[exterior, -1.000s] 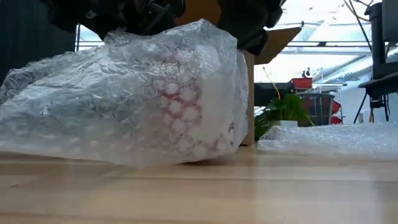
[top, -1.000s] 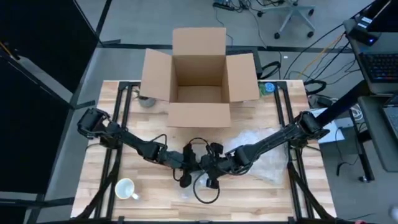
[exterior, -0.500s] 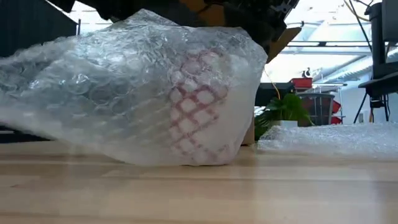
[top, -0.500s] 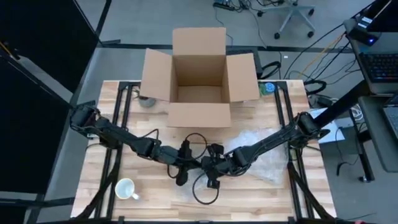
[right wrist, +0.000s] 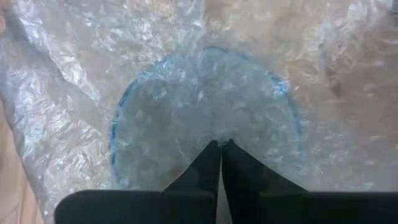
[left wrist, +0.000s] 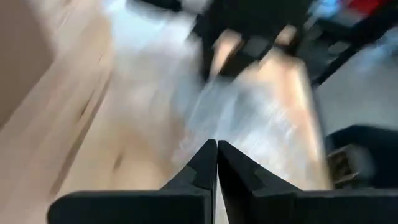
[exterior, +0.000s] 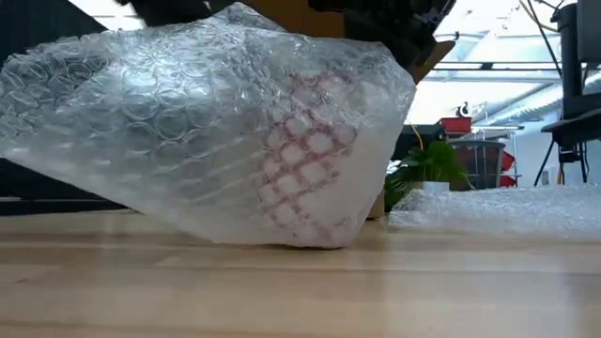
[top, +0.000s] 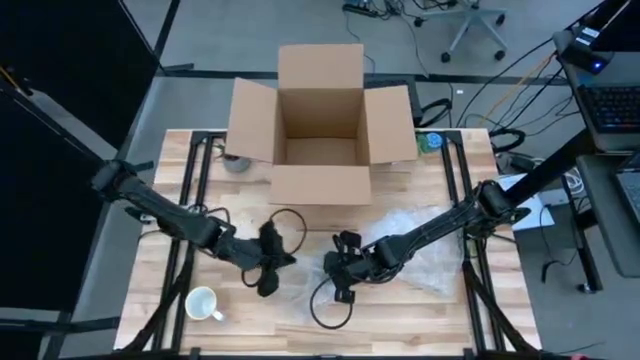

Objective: Wrap mug
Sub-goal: Wrap the red mug with bubble wrap

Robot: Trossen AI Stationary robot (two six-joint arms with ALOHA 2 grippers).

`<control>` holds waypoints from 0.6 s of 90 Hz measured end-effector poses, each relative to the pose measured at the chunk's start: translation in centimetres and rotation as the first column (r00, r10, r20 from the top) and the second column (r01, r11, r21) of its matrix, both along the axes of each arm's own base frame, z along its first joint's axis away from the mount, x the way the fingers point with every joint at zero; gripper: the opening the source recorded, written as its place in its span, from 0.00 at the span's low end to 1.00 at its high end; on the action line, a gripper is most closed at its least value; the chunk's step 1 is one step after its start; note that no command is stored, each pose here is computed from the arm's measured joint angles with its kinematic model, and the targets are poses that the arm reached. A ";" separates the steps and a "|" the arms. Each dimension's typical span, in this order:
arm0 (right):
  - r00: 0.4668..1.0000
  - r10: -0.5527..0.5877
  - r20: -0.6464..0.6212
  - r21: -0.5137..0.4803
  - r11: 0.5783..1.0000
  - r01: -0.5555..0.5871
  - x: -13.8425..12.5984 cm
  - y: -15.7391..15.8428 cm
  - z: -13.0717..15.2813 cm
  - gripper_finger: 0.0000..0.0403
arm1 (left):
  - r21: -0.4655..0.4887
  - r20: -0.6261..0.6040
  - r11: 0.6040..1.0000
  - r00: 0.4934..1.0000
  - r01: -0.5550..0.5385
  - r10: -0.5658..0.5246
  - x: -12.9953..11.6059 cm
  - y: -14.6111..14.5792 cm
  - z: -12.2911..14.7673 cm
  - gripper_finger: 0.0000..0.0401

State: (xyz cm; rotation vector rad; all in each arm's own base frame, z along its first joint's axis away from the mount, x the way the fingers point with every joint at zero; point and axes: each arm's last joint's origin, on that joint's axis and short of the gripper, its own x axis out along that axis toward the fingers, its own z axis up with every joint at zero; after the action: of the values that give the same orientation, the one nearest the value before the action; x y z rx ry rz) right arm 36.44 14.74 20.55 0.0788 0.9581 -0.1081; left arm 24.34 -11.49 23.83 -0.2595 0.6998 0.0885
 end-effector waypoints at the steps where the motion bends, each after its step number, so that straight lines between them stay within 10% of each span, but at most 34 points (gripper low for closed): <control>1: 1.000 0.000 0.000 0.000 1.000 0.000 0.0 0.0 0.0 0.00 | 0.007 -0.017 1.000 1.000 -0.013 0.013 -0.2 0.0 -0.2 0.00; 24: 1.000 0.005 0.002 -0.004 1.000 -0.005 0.0 0.0 0.0 0.00 | 0.022 -0.032 0.997 0.996 -0.078 0.079 0.0 -1.0 -5.9 0.00; 54: 1.000 -0.002 0.010 -0.003 1.000 0.002 0.2 -0.3 0.1 0.00 | 0.073 0.342 0.997 0.938 0.031 -0.054 4.2 -1.3 -3.1 0.00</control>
State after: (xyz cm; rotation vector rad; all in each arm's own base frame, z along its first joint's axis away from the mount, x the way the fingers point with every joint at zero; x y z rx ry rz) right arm 36.66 14.42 20.61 0.0769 0.9475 -0.1109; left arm 28.51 -12.75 20.74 -0.1890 0.3522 0.0232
